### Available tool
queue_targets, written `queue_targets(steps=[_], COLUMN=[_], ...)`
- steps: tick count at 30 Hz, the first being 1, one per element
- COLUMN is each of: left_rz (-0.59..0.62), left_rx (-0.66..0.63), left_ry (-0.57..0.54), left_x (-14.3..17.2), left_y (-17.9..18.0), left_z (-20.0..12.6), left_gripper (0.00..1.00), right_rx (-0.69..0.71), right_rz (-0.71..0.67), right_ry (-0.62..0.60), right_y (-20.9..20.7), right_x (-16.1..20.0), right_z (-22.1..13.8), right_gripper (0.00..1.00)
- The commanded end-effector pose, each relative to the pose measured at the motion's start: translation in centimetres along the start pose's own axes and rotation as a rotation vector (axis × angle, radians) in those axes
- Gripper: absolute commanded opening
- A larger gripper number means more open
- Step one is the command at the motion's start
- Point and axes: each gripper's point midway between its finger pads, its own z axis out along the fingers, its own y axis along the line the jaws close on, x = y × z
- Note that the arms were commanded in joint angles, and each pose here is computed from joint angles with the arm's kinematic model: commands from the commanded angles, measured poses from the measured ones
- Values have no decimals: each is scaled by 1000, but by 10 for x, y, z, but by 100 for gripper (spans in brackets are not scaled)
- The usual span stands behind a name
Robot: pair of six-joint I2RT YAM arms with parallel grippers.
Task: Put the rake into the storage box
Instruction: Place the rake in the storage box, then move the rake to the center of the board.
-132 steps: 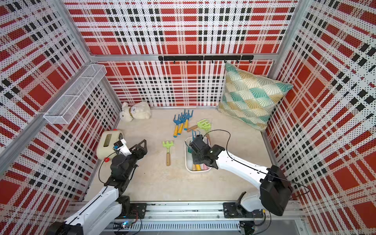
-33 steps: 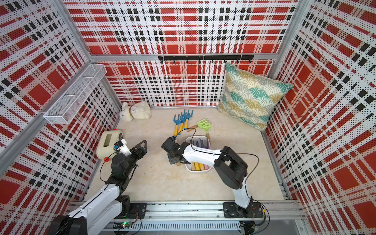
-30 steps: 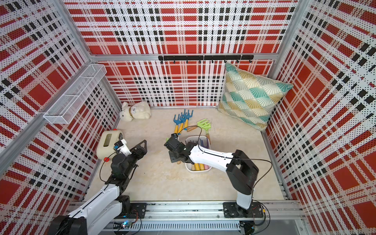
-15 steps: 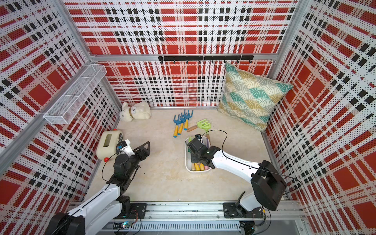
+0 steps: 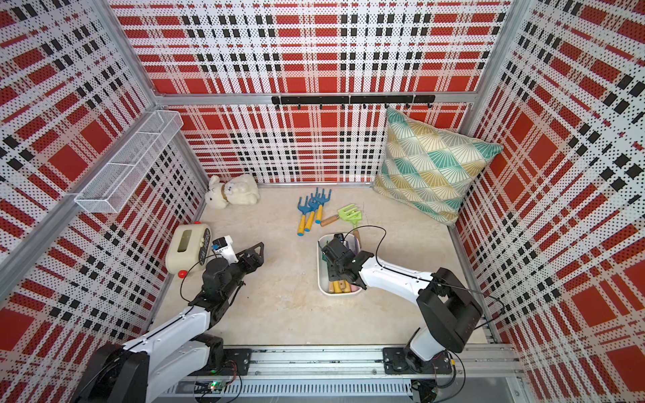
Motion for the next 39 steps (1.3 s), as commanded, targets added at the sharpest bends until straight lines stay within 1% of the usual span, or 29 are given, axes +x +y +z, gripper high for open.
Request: queue_targets(steps=[1,2,5,7,10,11,14,16,18,21,25,32,35,37,39], left_rz=[41,52,64,83,98,99,115,122,139,177,190,252,282,291,301], left_rx=[1,14,-3,-10,-51,-63,-86,-96,-103,-119,-135,-157,-173,-177,-182], left_ry=[-5,22,59,73,117,127,159,185,213,232,261,347,386,409,413], left_x=[-10,-2,2,3,5,4,3,4,8,11,15,34,45,55,58], left_y=[-8,-16,-21,-29,-34,-37,-47,-55,-65,-78,-89,-104,-107,-108,-113], left_z=[6,8,16,22,35,41,57,70,84,104,136,201,231,248,266], left_gripper=[89,90,90,91,92,92,93,94,99,99,99,100,94,91,87], right_rx=[-33,-40,-105,-139,-165,-161,-112,-103,-84,-38,49,137,192,196,192], right_rz=[-3,-1,5,-9,-7,1,23,-16,-29,-47,-47,-24,2,13,13], right_ry=[-67,-80,-117,-146,-207,-229,-309,-343,-385,-466,-552,-623,-654,-669,-681], right_y=[4,4,10,13,12,10,0,-3,-9,-24,-48,-76,-91,-94,-96], right_x=[-21,-23,-30,-36,-48,-53,-69,-73,-76,-76,-74,-62,-58,-57,-55], right_z=[-14,-18,-32,-42,-60,-65,-79,-86,-92,-98,-104,-108,-111,-114,-115], right_gripper=[65,68,75,83,99,100,100,100,100,100,100,100,100,100,100])
